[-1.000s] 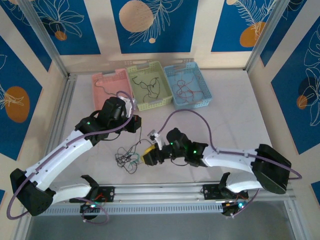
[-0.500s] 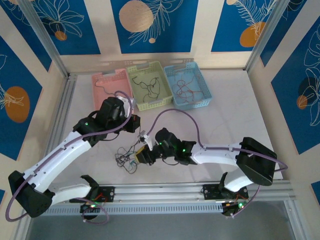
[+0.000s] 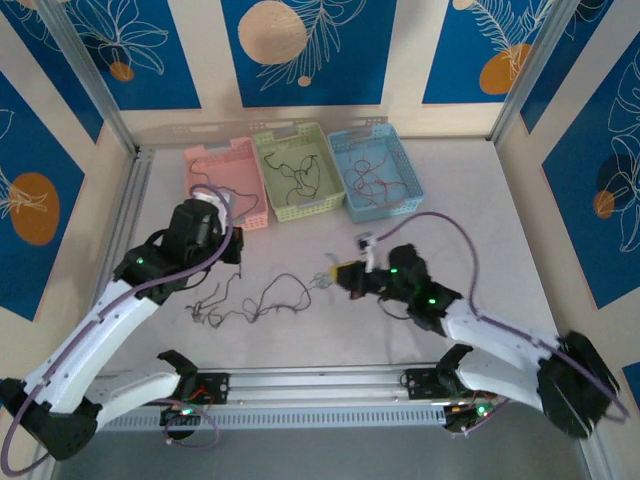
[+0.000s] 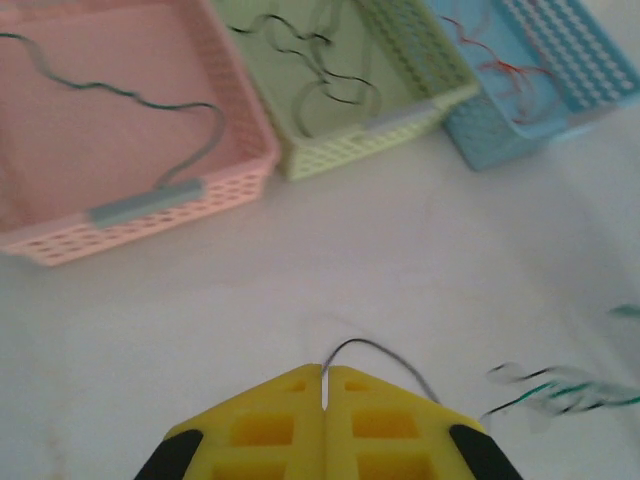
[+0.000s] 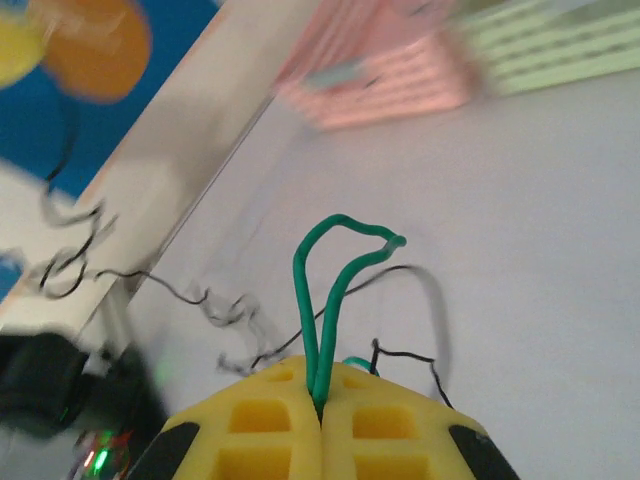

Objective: Untangle the cables

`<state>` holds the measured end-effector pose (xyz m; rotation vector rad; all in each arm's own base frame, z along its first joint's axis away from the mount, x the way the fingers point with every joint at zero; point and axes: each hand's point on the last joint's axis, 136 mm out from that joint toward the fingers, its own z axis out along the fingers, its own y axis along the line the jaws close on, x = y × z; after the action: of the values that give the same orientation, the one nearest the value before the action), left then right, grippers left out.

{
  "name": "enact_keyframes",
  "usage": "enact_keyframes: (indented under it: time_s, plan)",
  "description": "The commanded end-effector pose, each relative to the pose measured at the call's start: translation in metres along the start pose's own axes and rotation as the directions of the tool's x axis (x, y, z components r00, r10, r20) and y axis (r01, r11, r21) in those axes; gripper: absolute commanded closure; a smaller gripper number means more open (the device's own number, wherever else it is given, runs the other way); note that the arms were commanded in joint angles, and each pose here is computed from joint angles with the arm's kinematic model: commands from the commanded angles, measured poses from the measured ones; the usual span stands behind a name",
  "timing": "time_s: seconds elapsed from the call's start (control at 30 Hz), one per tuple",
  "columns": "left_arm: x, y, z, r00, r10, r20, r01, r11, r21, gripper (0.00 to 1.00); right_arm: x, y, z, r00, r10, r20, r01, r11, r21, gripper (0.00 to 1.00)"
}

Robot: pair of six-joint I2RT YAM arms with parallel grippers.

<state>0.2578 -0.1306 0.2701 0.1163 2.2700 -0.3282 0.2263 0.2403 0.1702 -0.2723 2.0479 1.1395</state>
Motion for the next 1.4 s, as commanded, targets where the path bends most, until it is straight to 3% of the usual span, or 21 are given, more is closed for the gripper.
enact_keyframes:
  time_s: [0.0, 0.13, 0.37, 0.63, 0.8, 0.9, 1.0, 1.1, 1.37]
  plan:
    - [-0.005, 0.035, -0.027, 0.999, 0.018, 0.042, -0.012, 0.991, -0.132, 1.0, -0.007, -0.041, -0.032, 0.974, 0.193, 0.115, -0.202, 0.977, 0.075, 1.0]
    - [0.0, 0.03, -0.022, 0.999, -0.002, 0.037, 0.005, 0.997, -0.071, 1.0, -0.01, -0.053, -0.046, 0.95, 0.263, 0.167, -0.274, 0.96, 0.049, 1.0]
    - [0.02, -0.032, 0.021, 0.996, -0.053, -0.075, 0.07, 0.963, 0.259, 1.0, -0.021, -0.042, -0.041, 0.96, 0.25, 0.124, -0.255, 0.967, 0.027, 1.0]
    - [0.032, -0.073, 0.076, 0.98, -0.043, -0.197, 0.118, 0.915, 0.387, 0.93, -0.037, -0.039, -0.04, 0.96, 0.238, 0.146, -0.245, 0.969, 0.031, 1.0]
    - [0.037, -0.097, 0.1, 0.97, 0.003, -0.242, 0.104, 0.897, 0.429, 0.75, -0.049, -0.043, -0.039, 0.956, 0.245, 0.16, -0.254, 0.966, 0.041, 1.0]
    - [0.048, -0.108, 0.111, 0.961, 0.049, -0.272, 0.08, 0.892, 0.445, 0.47, -0.056, -0.046, -0.041, 0.953, 0.249, 0.171, -0.259, 0.965, 0.041, 1.0]
    - [0.059, -0.119, 0.113, 0.955, 0.089, -0.282, 0.059, 0.877, 0.477, 0.34, -0.062, -0.05, -0.043, 0.947, 0.268, 0.18, -0.278, 0.96, 0.035, 1.0]
    - [0.061, -0.135, 0.106, 0.959, 0.121, -0.255, 0.041, 0.835, 0.548, 0.26, -0.066, -0.047, -0.045, 0.94, 0.293, 0.177, -0.299, 0.954, 0.011, 1.0]
    - [0.079, -0.184, 0.098, 0.935, 0.303, -0.185, -0.104, 0.732, 0.674, 0.19, -0.075, -0.036, -0.046, 0.917, 0.37, 0.151, -0.371, 0.928, -0.022, 1.0]
